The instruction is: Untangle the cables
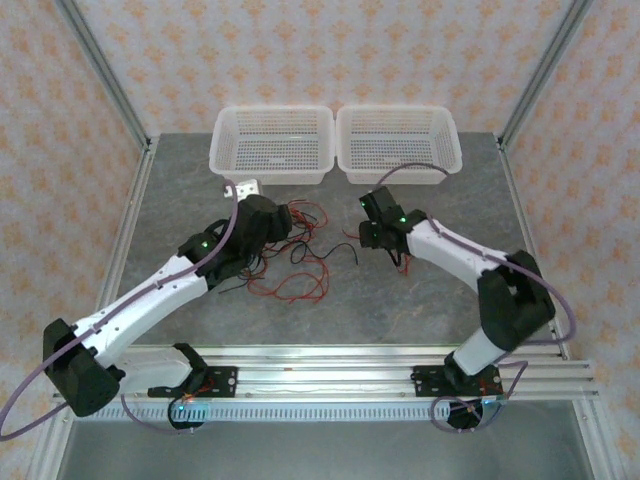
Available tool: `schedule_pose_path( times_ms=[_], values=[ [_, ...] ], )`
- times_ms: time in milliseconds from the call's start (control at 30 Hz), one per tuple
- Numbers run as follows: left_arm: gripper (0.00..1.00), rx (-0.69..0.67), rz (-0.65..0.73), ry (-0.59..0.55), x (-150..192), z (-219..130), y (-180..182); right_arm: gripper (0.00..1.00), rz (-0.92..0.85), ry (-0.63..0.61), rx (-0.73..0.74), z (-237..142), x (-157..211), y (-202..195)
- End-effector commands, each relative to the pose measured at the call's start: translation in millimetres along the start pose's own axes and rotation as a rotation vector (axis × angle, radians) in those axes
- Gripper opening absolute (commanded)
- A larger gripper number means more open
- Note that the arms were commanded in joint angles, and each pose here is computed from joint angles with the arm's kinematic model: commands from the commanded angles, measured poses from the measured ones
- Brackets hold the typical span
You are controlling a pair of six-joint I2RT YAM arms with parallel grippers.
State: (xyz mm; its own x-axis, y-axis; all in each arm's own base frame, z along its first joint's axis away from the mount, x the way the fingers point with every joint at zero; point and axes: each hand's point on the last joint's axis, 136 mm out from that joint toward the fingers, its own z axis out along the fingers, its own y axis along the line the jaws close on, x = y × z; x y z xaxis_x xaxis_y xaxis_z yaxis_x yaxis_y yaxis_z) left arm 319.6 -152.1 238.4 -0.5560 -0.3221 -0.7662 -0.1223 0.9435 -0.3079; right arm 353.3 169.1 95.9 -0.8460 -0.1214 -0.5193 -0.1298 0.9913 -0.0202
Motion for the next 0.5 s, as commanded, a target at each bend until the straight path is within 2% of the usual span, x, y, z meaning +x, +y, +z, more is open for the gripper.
schedule_pose_path(
  times_ms=[0,300,400,467],
  values=[
    [0.69,0.011,0.004,0.048,19,0,4,0.48,-0.137,0.071,0.162,12,3,-35],
    [0.69,0.005,0.009,0.058,26,2,9,0.46,-0.198,0.138,0.207,53,-3,-50],
    [0.69,0.007,0.010,0.060,27,3,8,0.43,-0.200,0.157,0.198,65,2,-49],
    [0.69,0.004,0.014,0.063,28,4,8,0.37,-0.201,0.163,0.199,72,3,-48]
  ],
)
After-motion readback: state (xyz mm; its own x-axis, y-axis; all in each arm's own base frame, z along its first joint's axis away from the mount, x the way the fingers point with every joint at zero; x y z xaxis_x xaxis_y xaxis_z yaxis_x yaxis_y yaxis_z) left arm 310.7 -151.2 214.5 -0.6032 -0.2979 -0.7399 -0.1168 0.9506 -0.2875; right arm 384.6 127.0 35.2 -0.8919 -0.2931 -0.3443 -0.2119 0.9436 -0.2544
